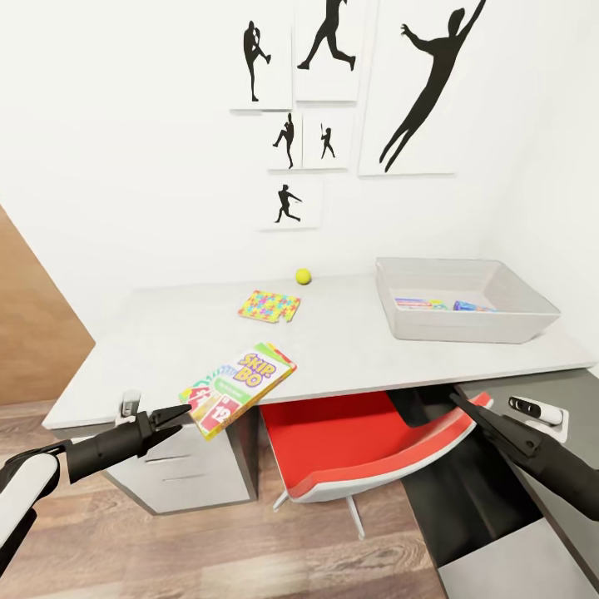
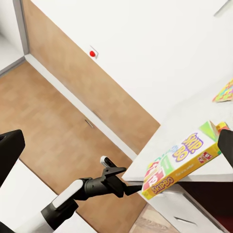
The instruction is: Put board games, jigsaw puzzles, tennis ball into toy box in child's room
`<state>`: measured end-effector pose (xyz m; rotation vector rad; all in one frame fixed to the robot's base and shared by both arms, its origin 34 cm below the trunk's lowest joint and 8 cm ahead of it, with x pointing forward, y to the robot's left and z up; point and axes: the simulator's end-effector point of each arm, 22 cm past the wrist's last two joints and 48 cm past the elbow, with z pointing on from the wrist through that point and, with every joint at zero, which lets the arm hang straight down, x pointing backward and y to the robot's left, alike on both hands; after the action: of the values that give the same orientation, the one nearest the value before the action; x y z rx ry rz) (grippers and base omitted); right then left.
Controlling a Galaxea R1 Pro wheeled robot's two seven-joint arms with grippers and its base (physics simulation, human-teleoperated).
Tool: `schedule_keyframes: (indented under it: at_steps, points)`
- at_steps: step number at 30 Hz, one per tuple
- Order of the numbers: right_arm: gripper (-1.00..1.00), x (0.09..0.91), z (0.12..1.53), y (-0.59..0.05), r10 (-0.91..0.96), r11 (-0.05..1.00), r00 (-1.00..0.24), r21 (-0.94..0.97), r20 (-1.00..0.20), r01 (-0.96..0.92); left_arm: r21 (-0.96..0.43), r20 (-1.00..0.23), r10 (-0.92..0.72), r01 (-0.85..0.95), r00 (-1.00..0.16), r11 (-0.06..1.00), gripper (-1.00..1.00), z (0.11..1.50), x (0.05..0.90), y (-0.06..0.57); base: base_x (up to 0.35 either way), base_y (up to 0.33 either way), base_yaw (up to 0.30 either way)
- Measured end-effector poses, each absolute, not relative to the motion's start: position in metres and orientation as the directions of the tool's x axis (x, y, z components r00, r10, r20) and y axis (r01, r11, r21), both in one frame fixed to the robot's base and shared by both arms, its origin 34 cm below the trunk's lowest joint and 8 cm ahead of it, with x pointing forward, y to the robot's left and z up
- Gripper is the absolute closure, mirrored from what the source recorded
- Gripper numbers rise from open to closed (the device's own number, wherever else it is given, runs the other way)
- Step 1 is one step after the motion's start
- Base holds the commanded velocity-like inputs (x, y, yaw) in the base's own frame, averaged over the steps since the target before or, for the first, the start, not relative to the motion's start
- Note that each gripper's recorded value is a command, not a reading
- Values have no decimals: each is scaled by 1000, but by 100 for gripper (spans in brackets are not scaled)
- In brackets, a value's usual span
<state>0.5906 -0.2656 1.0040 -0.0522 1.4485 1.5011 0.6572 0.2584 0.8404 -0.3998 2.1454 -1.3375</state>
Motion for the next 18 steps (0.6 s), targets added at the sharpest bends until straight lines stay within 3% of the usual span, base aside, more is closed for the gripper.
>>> schedule_keyframes:
  at_steps: [18]
  points:
    - [-100, 591, 1003, -266, 600, 228, -492, 725, -630, -650, -890, -310, -528, 47, -791, 453, -100, 840, 657, 258, 3, -14, 0]
